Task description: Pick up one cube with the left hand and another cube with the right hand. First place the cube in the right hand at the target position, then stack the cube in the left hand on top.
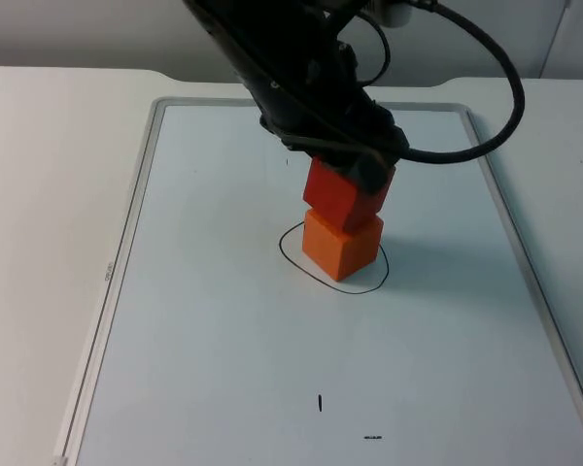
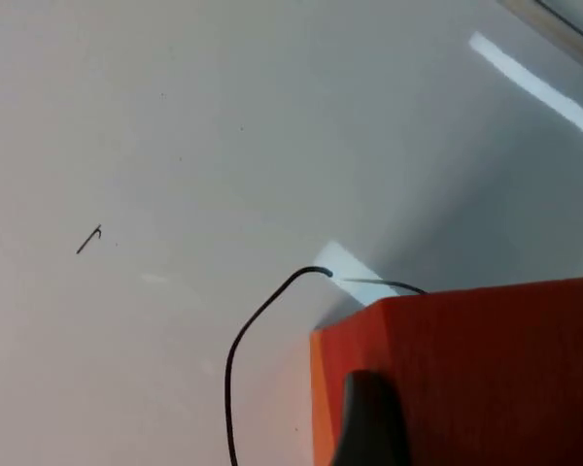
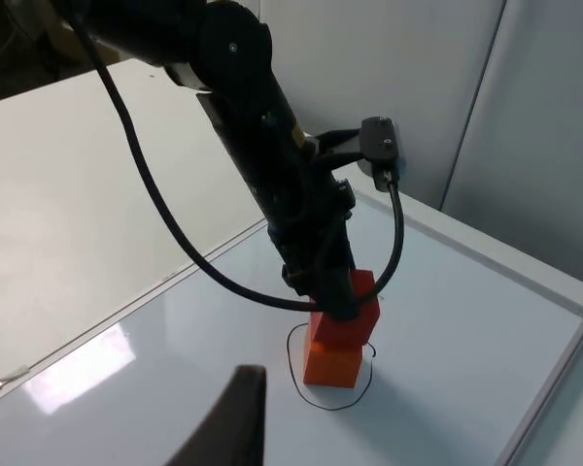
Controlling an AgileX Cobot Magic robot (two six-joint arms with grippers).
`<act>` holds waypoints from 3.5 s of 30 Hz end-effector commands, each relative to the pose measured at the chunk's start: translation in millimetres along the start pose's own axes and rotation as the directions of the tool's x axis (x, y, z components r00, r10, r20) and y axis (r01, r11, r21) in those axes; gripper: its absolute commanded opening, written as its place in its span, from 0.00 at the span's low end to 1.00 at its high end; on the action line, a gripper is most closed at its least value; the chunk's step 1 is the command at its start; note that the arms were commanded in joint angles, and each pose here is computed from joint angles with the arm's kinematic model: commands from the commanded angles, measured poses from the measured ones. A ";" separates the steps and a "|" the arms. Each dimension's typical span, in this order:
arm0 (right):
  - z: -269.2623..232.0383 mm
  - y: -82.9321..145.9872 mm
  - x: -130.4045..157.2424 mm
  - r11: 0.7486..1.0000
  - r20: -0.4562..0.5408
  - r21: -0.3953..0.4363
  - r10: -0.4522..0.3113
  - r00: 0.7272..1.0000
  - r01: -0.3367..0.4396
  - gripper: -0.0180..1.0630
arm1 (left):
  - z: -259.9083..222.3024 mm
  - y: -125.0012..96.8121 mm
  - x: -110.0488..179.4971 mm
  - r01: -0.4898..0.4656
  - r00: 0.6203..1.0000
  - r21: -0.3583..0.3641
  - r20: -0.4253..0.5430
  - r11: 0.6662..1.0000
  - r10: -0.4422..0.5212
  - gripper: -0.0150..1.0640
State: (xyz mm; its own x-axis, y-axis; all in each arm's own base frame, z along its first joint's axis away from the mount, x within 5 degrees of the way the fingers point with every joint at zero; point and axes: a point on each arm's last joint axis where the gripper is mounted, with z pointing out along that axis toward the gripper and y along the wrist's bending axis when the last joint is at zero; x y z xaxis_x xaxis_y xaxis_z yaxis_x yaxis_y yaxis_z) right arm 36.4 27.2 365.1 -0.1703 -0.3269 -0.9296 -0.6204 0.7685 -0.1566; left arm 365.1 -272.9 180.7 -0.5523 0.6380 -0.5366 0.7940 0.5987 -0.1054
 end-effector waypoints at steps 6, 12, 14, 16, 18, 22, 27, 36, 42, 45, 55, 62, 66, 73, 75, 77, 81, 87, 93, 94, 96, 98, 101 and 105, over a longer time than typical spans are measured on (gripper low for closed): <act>0.2 0.4 0.8 1.000 0.003 -0.001 0.009 1.000 -0.009 0.94 | 5.3 1.2 1.1 0.012 1.000 0.009 -0.006 1.000 -0.012 0.21; 0.2 0.4 0.8 1.000 0.003 -0.001 0.009 1.000 -0.009 0.94 | 9.5 1.8 3.4 0.013 1.000 0.012 -0.018 1.000 -0.013 0.21; 0.2 0.4 0.8 1.000 0.003 -0.001 0.009 1.000 -0.009 0.94 | 9.7 1.6 3.8 0.013 1.000 0.015 -0.022 1.000 -0.013 0.21; 0.2 0.4 0.8 1.000 0.003 -0.001 0.009 1.000 -0.009 0.94 | 9.7 1.5 4.0 0.013 1.000 0.016 -0.024 1.000 -0.013 0.21; 0.2 0.3 0.8 1.000 0.002 0.000 0.008 1.000 -0.008 0.94 | 9.7 1.1 4.5 0.014 0.999 0.019 -0.029 1.000 -0.013 0.21; 0.2 0.1 0.9 1.000 0.002 0.001 0.007 1.000 -0.007 0.94 | 9.7 0.6 5.3 0.014 0.999 0.025 -0.038 1.000 -0.013 0.21; 0.2 0.1 0.9 1.000 0.002 0.001 0.007 1.000 -0.007 0.94 | 9.6 1.0 6.7 -0.003 0.999 0.021 -0.053 1.000 0.004 0.23; 0.2 0.1 0.9 1.000 0.002 0.001 0.007 1.000 -0.007 0.94 | 9.5 0.8 7.5 -0.004 0.998 0.024 -0.062 1.000 0.005 0.60; 0.2 0.1 0.9 1.000 0.002 0.001 0.007 1.000 -0.007 0.94 | 2.4 0.4 2.5 -0.010 0.999 0.012 -0.033 1.000 0.010 0.64; 0.2 0.1 0.9 1.000 0.002 0.001 0.007 1.000 -0.007 0.94 | -7.0 -0.8 -2.5 -0.016 1.000 0.003 -0.007 1.000 0.016 0.64; 0.2 0.1 0.9 1.000 0.002 0.001 0.007 1.000 -0.007 0.94 | -99.3 -23.2 -27.7 -0.071 0.989 -0.007 0.127 0.997 0.071 0.64; 0.2 0.3 0.8 1.000 0.003 -0.001 0.008 1.000 -0.008 0.94 | -221.1 -63.5 -22.7 -0.143 0.962 0.005 0.236 0.990 0.138 0.64; 0.2 0.3 0.8 1.000 0.003 -0.001 0.008 1.000 -0.008 0.94 | -268.4 -82.7 -2.3 -0.164 0.938 -0.018 0.308 0.986 0.161 0.64; 10.9 2.1 11.7 1.000 -0.015 -0.004 0.007 1.000 -0.007 0.94 | -296.8 -103.3 68.7 -0.136 0.903 -0.089 0.399 0.987 0.161 0.64; 16.0 3.2 16.9 1.000 -0.024 -0.009 0.012 1.000 -0.012 0.94 | -292.9 -104.9 83.4 -0.126 0.904 -0.093 0.399 0.988 0.153 0.64; 26.3 6.4 28.8 0.999 -0.047 -0.027 0.034 0.998 -0.035 0.94 | -293.3 -110.7 113.6 -0.110 0.893 -0.112 0.426 0.988 0.148 0.64; 33.8 10.6 38.8 0.996 -0.071 -0.056 0.068 0.995 -0.072 0.94 | -287.9 -120.0 165.0 -0.088 0.883 -0.126 0.450 0.988 0.136 0.64; 24.2 11.4 39.8 0.996 -0.031 -0.056 0.070 0.997 -0.072 0.94 | -296.2 -133.4 225.1 -0.034 0.857 -0.147 0.505 0.989 0.105 0.64; 10.8 12.7 44.1 0.996 0.001 -0.055 0.072 0.997 -0.072 0.94 | -320.4 -138.6 265.8 0.058 0.826 -0.236 0.556 0.970 0.086 0.64; 6.6 13.1 45.7 0.996 0.012 -0.055 0.075 0.997 -0.075 0.94 | -325.6 -140.4 275.8 0.078 0.814 -0.250 0.574 0.965 0.083 0.64; 4.2 13.4 46.7 0.995 0.016 -0.055 0.082 0.997 -0.081 0.94 | -327.2 -141.6 281.1 0.086 0.814 -0.250 0.576 0.964 0.076 0.64; -1.1 13.9 48.9 0.994 0.029 -0.054 0.092 0.995 -0.091 0.94 | -329.9 -144.7 290.8 0.087 0.812 -0.249 0.579 0.965 0.077 0.64; -5.6 14.5 51.8 0.995 0.032 -0.054 0.089 0.996 -0.087 0.94 | -330.3 -146.7 297.8 0.093 0.819 -0.241 0.570 0.966 0.064 0.64; -12.2 15.3 56.0 0.995 0.039 -0.052 0.084 0.996 -0.082 0.94 | -329.1 -146.7 306.9 0.115 0.844 -0.243 0.536 0.963 0.035 0.64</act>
State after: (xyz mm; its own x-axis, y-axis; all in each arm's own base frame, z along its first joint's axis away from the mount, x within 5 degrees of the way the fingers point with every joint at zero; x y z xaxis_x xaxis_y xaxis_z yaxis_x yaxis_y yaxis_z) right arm 9.0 14.8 316.6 -0.1893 -0.2404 -0.9521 -0.6459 0.7608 -0.0637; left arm -3.6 -6.3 309.9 -0.2847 0.3033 -0.9094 0.6432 0.7639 0.0534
